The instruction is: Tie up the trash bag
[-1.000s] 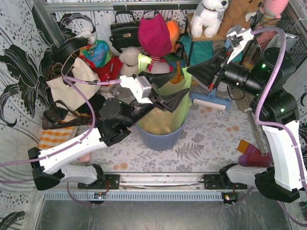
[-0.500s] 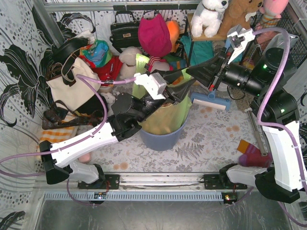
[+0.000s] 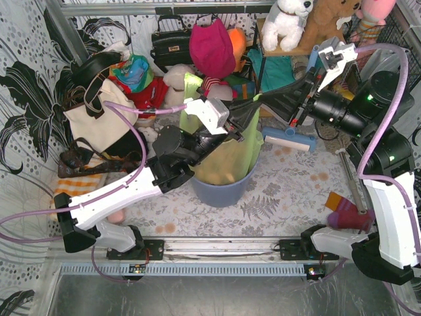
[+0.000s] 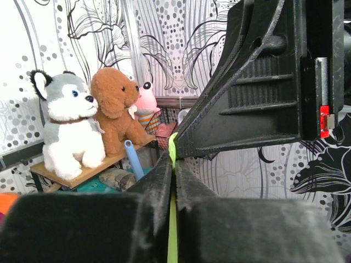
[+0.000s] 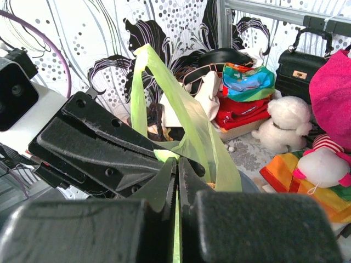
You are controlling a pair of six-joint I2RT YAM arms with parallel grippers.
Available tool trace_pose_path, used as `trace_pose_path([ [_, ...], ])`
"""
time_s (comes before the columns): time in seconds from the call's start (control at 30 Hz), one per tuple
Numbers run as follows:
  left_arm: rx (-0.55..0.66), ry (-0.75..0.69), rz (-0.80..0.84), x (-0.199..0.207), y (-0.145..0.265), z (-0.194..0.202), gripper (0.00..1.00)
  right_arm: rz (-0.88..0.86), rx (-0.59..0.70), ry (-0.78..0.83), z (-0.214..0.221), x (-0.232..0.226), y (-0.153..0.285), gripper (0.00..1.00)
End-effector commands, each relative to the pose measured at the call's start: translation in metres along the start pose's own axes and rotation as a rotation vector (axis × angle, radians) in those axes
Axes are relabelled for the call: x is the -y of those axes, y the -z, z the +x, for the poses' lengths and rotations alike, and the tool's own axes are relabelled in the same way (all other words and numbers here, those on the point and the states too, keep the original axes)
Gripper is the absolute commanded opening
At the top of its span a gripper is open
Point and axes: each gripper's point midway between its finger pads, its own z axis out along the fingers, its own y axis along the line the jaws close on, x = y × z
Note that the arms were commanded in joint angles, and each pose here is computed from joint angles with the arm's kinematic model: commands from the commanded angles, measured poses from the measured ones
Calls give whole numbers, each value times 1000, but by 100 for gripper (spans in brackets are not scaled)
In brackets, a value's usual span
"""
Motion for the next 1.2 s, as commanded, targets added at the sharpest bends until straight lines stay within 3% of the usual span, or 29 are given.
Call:
trace_pose_path([
  [0.0, 65, -6, -22, -9, -5, -28, 4, -21, 39, 22, -10, -7, 3, 0],
  [0.07, 68, -3, -21, -8, -5, -29, 0, -21, 44, 25, -11, -8, 4, 0],
  [0.1, 67, -1, -16, -8, -5, -29, 0, -19, 49, 28, -13, -8, 5, 7],
  [0.2, 66, 5, 3, -4, -5, -30, 0, 4, 86, 34, -22, -7, 8, 40],
  [0.27, 61, 6, 14, -2, -4, -30, 0, 28, 115, 30, -29, -5, 9, 46],
  [0.63, 69, -3, 102, 12, 20, -28, 0, -80, 90, -18, -37, -1, -31, 52],
  [0.9, 87, -26, 227, 33, 32, -23, 0, -306, 18, -88, -34, -12, -70, 66],
  [1.0, 81, -21, 235, 35, 32, -22, 0, -341, 5, -93, -31, -17, -81, 73],
  [1.17, 51, -11, 243, 36, 26, -19, 0, -334, -32, -73, -18, -22, -103, 77],
])
